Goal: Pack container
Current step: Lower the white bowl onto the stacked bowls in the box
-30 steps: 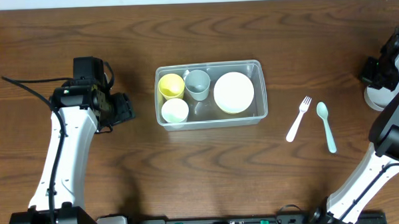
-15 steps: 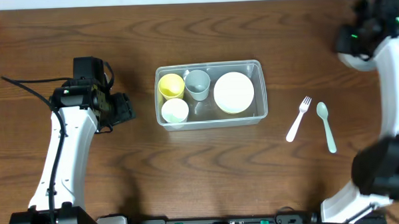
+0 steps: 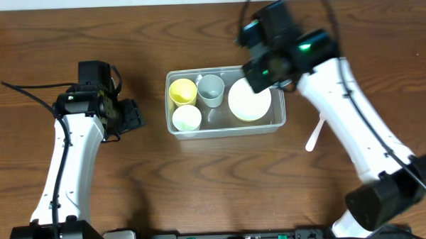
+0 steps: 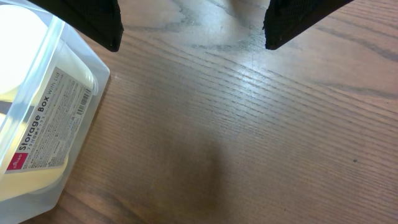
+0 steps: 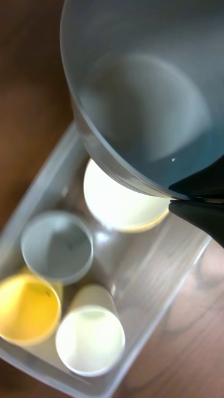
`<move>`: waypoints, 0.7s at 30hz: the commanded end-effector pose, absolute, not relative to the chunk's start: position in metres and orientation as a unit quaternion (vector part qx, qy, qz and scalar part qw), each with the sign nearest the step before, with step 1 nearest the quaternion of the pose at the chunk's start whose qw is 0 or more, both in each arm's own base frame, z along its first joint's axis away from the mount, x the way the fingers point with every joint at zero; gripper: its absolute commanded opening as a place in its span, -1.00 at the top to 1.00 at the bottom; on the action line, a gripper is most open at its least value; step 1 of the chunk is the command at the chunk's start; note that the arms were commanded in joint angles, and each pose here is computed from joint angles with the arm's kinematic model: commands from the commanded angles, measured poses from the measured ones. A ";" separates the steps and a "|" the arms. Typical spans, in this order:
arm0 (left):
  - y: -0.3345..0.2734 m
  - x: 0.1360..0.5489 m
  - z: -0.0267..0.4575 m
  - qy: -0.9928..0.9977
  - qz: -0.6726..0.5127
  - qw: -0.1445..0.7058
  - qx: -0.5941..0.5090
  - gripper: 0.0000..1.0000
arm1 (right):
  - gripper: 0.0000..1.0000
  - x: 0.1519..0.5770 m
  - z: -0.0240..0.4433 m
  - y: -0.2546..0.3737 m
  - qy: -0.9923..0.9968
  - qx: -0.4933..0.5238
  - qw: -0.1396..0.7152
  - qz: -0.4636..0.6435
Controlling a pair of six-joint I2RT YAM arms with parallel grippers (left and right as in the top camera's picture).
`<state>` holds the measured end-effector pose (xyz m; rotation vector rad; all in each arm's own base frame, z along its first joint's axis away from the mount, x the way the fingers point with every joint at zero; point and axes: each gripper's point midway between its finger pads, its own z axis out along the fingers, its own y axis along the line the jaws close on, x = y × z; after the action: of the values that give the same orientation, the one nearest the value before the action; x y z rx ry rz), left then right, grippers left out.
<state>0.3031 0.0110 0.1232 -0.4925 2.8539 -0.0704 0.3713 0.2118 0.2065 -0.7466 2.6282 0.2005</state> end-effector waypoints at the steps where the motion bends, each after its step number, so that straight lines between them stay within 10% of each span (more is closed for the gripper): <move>1: 0.013 0.307 0.129 0.978 -0.023 0.129 -0.165 -0.47 | 0.97 0.362 0.189 0.229 0.938 -0.291 0.178 0.058; 15: 0.013 0.306 0.129 0.978 -0.023 0.127 -0.165 -0.47 | 0.97 0.355 0.133 0.240 0.950 -0.293 0.103 0.031; 18: 0.013 0.306 0.129 0.978 -0.023 0.127 -0.165 -0.47 | 0.17 0.357 0.132 0.236 0.951 -0.290 0.103 0.029; 21: 0.013 0.306 0.129 0.978 -0.023 0.127 -0.165 -0.47 | -0.01 0.360 0.132 0.233 0.951 -0.288 0.107 0.020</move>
<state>0.3024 0.0109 0.1231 -0.4931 2.8568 -0.0699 0.3551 0.2401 0.1331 -0.8718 2.8004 0.0986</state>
